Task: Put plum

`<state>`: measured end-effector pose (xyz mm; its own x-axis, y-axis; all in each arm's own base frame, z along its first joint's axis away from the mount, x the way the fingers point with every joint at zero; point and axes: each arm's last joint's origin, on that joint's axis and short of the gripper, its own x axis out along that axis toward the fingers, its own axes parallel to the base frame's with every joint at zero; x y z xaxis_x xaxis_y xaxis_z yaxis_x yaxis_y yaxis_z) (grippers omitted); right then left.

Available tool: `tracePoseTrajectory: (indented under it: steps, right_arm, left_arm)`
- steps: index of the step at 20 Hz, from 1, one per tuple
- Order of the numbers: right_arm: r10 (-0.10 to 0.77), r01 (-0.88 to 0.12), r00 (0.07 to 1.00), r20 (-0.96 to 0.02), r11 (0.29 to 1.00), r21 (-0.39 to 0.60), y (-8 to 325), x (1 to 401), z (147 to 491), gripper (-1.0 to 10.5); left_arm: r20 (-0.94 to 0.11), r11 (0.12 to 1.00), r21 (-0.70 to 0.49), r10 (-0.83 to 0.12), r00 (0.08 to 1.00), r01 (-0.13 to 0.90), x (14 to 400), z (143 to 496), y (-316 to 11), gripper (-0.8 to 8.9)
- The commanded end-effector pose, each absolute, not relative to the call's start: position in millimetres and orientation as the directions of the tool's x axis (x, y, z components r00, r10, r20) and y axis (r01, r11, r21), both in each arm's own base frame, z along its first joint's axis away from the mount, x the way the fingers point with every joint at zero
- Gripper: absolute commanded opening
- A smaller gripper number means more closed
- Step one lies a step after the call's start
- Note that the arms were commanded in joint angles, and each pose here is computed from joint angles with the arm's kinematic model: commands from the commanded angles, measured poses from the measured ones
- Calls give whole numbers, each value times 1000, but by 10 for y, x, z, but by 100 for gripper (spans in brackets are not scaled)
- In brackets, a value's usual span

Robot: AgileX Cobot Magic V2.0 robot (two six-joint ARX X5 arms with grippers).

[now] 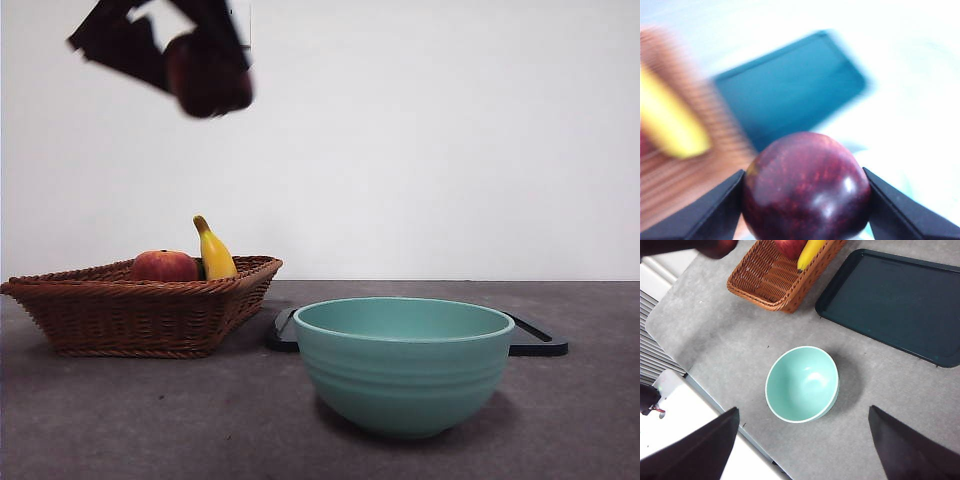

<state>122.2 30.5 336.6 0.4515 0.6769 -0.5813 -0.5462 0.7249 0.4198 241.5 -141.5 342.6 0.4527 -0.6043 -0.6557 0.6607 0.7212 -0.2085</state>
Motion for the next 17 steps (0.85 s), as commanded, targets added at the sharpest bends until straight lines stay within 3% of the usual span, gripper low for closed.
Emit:
tracePoseTrajectory:
  steps: [1, 6, 10, 14, 17]
  right_arm:
    - [680, -552, 458, -572, 722, 417, 311, 1235, 3415, 415]
    - [680, -552, 458, -572, 722, 417, 311, 1235, 3415, 415]
    - [680, -552, 458, -572, 722, 417, 311, 1234, 3415, 415]
    - [680, -552, 458, -572, 722, 417, 311, 1235, 3415, 415]
    - [680, -552, 458, -572, 722, 417, 311, 1235, 3415, 415]
  left_arm:
    - [-663, 654, -220, -644, 381, 724, 2313, 3416, -1672, 303]
    - [-717, 511, -216, -661, 219, 832, 2139, 3154, -2226, 303]
    - [-775, 456, -224, -619, 127, 861, 2155, 2795, -2561, 303]
    - [-815, 438, -227, -574, 76, 870, 2202, 2441, -2802, 303]
    - [-851, 446, -177, -517, 91, 877, 2228, 2214, -2920, 303]
